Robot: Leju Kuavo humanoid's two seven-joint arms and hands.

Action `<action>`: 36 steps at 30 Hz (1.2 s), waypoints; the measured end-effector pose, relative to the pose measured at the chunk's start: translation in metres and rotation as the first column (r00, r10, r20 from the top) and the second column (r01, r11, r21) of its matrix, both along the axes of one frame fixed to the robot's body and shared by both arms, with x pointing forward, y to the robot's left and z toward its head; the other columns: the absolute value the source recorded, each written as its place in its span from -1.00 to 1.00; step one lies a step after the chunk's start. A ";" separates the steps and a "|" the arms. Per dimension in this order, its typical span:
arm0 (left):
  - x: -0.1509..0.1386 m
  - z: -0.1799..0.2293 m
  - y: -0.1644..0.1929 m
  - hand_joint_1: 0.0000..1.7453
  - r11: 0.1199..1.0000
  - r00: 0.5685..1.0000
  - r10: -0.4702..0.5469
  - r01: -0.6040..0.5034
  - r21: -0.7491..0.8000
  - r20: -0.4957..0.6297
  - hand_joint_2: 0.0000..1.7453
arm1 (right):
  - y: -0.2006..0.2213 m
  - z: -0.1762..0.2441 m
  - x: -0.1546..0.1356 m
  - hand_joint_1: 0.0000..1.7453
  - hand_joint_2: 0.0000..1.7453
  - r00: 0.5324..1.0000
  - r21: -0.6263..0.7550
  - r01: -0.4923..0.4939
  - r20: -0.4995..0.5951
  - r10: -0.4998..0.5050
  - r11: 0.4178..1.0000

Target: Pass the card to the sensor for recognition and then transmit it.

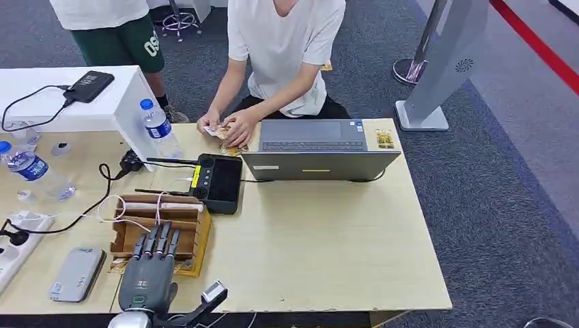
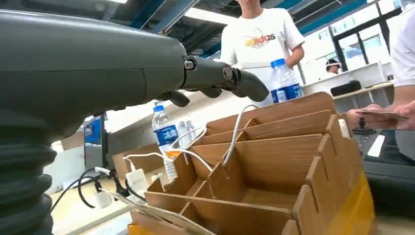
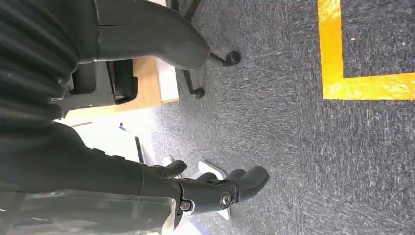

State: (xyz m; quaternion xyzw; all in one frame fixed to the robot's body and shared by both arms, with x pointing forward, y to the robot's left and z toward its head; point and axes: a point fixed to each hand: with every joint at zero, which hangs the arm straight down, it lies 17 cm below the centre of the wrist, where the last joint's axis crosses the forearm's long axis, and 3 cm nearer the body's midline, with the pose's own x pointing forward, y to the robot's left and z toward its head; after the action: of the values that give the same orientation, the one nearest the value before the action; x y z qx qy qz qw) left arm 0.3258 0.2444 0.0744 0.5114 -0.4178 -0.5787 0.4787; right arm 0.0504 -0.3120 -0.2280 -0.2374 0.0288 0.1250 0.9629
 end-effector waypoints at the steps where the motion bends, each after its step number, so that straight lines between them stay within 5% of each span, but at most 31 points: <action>1: 0.000 0.001 0.003 -1.00 1.000 1.000 0.006 -0.006 -0.002 0.002 1.00 | 0.000 0.000 0.000 -1.00 1.00 1.000 0.000 0.000 0.000 0.000 1.000; 36: -0.001 -0.010 0.010 -1.00 0.999 0.999 0.039 -0.039 -0.024 -0.026 1.00 | -0.002 0.001 0.001 -1.00 1.00 1.000 -0.003 0.003 0.003 -0.003 1.000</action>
State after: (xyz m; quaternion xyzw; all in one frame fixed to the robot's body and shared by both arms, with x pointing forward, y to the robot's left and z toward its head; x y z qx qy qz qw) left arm 0.3248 0.2544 0.0641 0.5062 -0.4088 -0.5704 0.5013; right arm 0.0514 -0.3136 -0.2270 -0.2392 0.0278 0.1232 0.9627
